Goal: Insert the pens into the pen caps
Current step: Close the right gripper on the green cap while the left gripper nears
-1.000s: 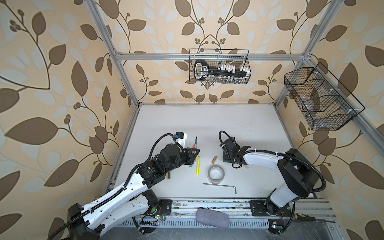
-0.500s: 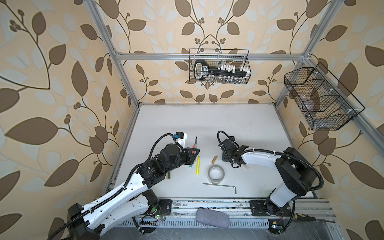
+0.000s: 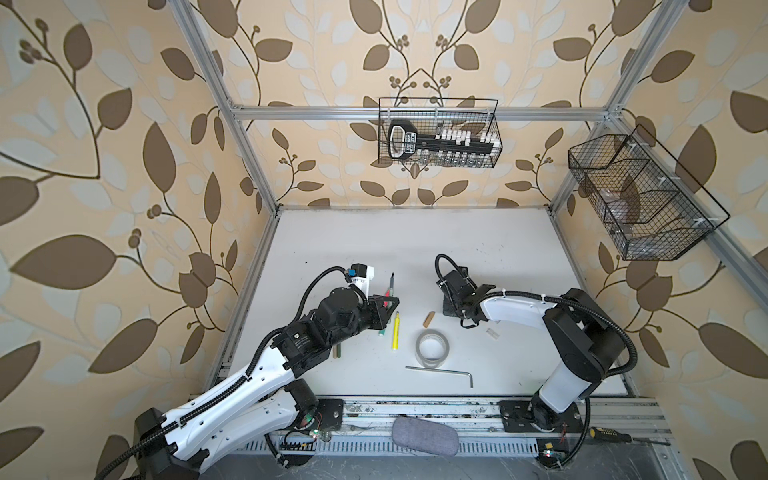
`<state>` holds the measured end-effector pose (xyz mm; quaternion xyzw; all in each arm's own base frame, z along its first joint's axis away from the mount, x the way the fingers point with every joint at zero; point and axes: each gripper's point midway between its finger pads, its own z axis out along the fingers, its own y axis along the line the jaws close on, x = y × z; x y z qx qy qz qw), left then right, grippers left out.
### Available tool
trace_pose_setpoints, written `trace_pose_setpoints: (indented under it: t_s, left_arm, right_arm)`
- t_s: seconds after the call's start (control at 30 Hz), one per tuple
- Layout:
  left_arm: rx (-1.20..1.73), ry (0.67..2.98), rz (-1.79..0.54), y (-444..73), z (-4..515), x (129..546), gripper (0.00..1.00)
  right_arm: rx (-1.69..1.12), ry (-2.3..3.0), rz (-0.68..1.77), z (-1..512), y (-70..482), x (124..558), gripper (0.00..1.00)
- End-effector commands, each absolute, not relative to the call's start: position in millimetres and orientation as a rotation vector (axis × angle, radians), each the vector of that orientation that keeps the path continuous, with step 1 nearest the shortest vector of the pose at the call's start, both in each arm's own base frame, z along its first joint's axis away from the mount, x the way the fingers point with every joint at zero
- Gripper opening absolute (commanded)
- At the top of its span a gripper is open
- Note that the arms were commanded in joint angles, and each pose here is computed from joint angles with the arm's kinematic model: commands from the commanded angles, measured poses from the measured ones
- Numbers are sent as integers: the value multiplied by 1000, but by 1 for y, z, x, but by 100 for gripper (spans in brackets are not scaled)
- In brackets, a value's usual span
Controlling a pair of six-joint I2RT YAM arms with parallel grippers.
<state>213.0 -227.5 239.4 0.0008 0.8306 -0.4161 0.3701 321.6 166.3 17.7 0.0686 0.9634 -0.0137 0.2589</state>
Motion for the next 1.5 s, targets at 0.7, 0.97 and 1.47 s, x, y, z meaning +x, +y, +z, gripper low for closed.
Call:
trace_pose_setpoints:
  t_s: [0.7, 0.97, 1.47]
  left_arm:
    - [53, 2189, -1161, -265, 226, 223, 0]
    - [81, 2317, -1124, -307, 187, 236, 0]
    - [167, 2273, -1103, -319, 180, 244, 0]
  right_arm:
    - [235, 2631, -120, 14, 154, 296, 11]
    - [312, 2567, -5, 32, 159, 305, 7]
    - [401, 2398, 130, 85, 152, 309, 6]
